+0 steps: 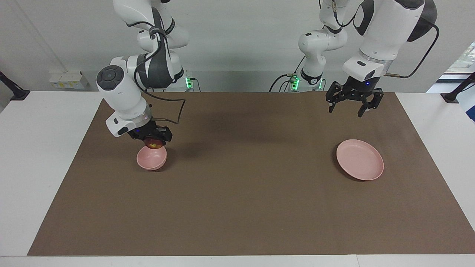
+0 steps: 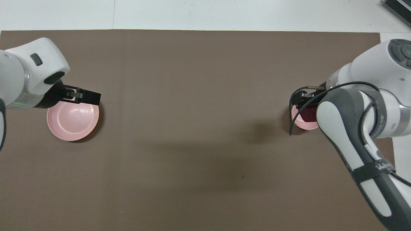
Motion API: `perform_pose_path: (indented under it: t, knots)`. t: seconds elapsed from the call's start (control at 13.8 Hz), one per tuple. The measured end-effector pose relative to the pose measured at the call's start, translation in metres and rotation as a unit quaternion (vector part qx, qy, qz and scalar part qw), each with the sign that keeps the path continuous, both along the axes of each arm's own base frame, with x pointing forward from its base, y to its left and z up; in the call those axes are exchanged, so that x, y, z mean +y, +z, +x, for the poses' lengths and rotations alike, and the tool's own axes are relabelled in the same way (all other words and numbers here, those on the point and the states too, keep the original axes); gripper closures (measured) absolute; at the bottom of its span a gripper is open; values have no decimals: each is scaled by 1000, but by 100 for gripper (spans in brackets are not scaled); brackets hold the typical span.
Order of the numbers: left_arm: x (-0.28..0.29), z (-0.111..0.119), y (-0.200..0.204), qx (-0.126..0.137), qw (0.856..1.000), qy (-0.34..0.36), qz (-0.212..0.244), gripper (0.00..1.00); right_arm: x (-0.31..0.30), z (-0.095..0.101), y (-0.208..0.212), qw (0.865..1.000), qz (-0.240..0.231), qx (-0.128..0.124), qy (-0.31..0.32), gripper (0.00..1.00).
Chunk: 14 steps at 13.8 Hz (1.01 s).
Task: Move apple from plate to bowl
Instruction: 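Lower the apple into the pink bowl with the right gripper while the left retracts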
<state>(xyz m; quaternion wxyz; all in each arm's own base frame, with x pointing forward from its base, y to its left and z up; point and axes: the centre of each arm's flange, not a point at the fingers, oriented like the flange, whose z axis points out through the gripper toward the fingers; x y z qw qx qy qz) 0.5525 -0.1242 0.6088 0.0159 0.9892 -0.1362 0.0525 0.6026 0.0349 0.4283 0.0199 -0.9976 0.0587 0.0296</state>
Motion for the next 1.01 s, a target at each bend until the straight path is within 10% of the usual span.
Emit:
perform_pose_path:
  t: [0.29,1.01]
  knots:
    - [38,-3,-2,38,999,20,9,0,-13,7,-36,1000,-5,-8,-5,28]
    - [59,-22,64,37,999,24,7,0,-34,-2,-90,1000,-9,0,3,22]
